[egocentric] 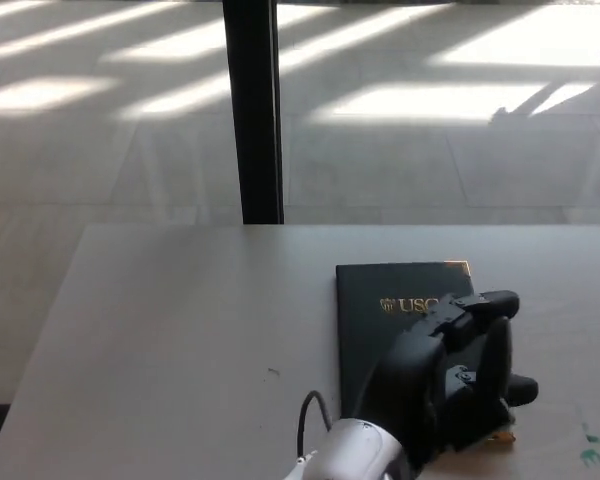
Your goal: The robot uses its left hand to push the cover of the diary kept in the middle of the desk to close it
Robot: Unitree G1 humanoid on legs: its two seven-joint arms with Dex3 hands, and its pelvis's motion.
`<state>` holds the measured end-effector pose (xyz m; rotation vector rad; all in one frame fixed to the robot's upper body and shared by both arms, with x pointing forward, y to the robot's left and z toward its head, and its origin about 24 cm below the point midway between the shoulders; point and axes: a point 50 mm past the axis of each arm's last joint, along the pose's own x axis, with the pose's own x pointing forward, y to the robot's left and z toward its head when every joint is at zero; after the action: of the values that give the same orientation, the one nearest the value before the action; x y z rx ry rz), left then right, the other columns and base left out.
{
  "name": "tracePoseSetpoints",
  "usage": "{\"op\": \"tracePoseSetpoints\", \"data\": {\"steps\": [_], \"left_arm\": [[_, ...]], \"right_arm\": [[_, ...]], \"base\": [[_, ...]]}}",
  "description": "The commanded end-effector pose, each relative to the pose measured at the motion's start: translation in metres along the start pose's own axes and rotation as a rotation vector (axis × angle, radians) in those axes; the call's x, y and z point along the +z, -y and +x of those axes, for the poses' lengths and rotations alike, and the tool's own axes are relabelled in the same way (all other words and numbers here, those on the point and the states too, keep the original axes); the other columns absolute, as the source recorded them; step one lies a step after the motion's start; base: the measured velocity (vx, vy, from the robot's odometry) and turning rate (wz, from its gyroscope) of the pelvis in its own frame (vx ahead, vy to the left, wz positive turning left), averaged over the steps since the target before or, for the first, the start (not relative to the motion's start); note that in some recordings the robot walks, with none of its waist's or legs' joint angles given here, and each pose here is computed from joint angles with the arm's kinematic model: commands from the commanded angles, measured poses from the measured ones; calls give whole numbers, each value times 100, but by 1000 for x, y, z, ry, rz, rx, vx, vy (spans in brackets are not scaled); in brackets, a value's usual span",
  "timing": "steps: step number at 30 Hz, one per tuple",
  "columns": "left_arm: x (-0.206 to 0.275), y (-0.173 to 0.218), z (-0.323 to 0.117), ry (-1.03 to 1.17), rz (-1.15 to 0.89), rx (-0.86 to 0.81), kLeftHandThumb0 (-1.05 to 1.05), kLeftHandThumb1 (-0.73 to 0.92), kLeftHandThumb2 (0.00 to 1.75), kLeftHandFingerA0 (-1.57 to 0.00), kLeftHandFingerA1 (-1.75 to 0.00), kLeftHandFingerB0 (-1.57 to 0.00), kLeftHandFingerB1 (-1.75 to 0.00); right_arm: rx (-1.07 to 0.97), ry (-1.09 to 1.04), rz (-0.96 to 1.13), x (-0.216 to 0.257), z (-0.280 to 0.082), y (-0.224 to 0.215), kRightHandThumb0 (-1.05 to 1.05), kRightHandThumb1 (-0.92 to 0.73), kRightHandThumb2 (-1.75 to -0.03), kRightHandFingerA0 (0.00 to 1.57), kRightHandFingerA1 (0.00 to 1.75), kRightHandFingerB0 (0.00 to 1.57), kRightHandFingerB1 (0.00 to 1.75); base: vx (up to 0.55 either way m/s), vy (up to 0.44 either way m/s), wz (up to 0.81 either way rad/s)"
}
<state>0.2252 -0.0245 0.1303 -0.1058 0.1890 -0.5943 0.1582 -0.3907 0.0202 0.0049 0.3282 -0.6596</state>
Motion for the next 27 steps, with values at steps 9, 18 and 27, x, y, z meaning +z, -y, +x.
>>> {"op": "tracePoseSetpoints", "data": {"steps": [9,18,27], "left_arm": [[-16,50,6,386,1035,-279,-96,92,85,-10,-67,-14,-55],[33,-33,7,416,848,100,-96,92,83,-21,-59,-20,-47],[69,-155,-29,524,525,565,-88,92,76,-33,-72,-27,-50]], "right_arm": [[-52,-50,-51,3,4,20,-93,-92,-71,61,81,45,56],[-56,-55,-15,-4,-2,24,-91,-92,-71,59,85,45,59],[-74,-59,-14,-4,-5,27,-93,-92,-69,60,81,48,58]], "base": [[0,0,1],[0,0,0],[0,0,0]]}}
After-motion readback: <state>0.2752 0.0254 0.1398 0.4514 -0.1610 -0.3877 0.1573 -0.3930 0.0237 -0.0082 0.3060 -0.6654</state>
